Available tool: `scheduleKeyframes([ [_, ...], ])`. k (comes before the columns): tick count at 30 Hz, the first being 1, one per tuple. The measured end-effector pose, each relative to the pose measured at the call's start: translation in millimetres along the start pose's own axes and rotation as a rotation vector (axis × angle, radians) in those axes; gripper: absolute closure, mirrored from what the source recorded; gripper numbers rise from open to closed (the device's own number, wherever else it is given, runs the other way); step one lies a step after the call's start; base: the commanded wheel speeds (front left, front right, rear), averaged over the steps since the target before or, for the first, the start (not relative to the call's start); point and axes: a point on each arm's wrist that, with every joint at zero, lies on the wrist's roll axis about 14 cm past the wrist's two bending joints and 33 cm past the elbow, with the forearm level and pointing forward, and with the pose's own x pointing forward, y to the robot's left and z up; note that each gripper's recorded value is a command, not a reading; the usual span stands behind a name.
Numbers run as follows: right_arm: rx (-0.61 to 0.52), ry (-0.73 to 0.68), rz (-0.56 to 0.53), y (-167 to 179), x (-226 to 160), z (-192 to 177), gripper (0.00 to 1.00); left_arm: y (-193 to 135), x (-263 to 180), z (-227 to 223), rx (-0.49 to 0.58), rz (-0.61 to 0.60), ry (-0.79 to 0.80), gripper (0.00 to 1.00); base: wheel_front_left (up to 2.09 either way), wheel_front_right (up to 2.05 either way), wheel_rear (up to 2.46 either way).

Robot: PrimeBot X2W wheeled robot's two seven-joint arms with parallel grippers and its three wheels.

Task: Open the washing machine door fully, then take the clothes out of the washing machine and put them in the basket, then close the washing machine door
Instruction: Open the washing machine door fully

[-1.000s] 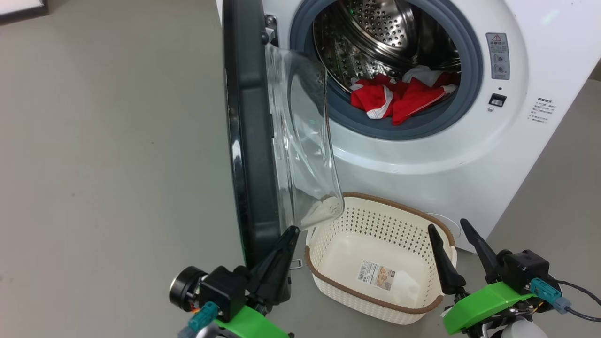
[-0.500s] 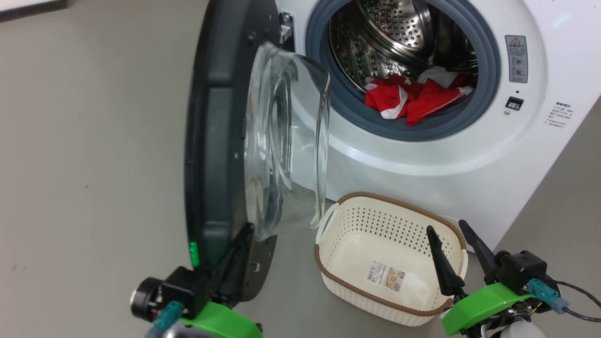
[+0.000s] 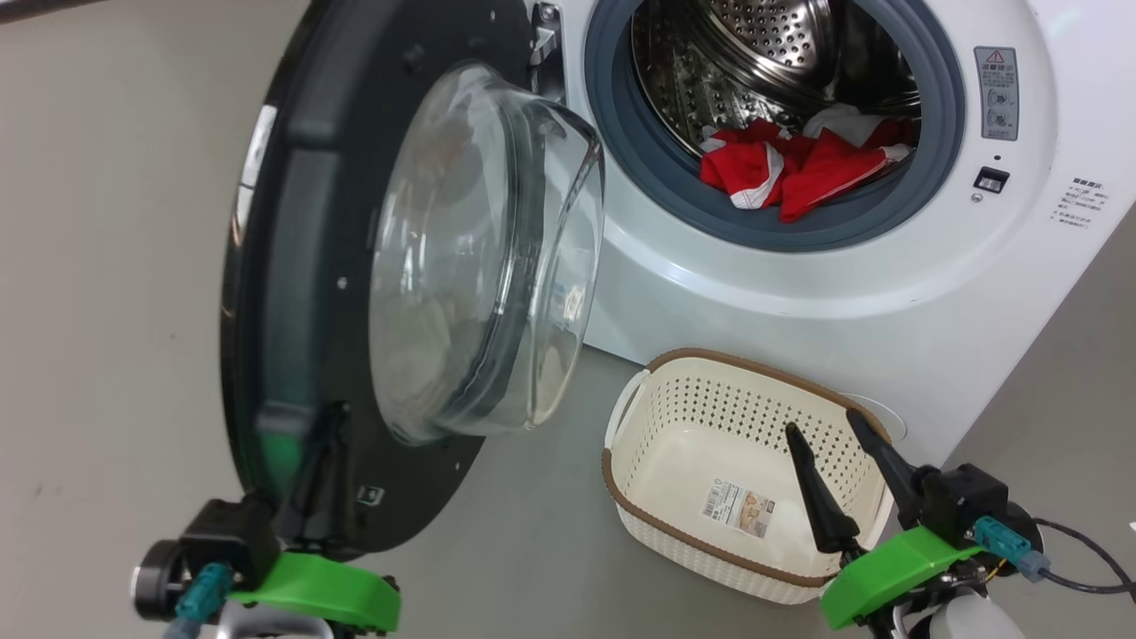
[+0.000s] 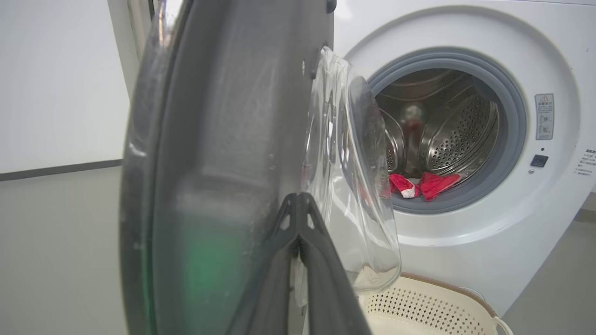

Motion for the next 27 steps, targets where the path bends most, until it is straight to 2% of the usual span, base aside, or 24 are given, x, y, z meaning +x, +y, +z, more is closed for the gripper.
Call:
scheduleKeyframes([
  [14,0.004,0.007,-0.011,-7,5,-5,0.0,46,8,0,0.031,0.156,-0.006,1.0,0.0,0.0,0.0],
  [27,0.008,0.024,-0.044,-25,2,-13,0.0,72,29,-3,0.045,0.215,0.014,1.0,0.0,0.0,0.0],
])
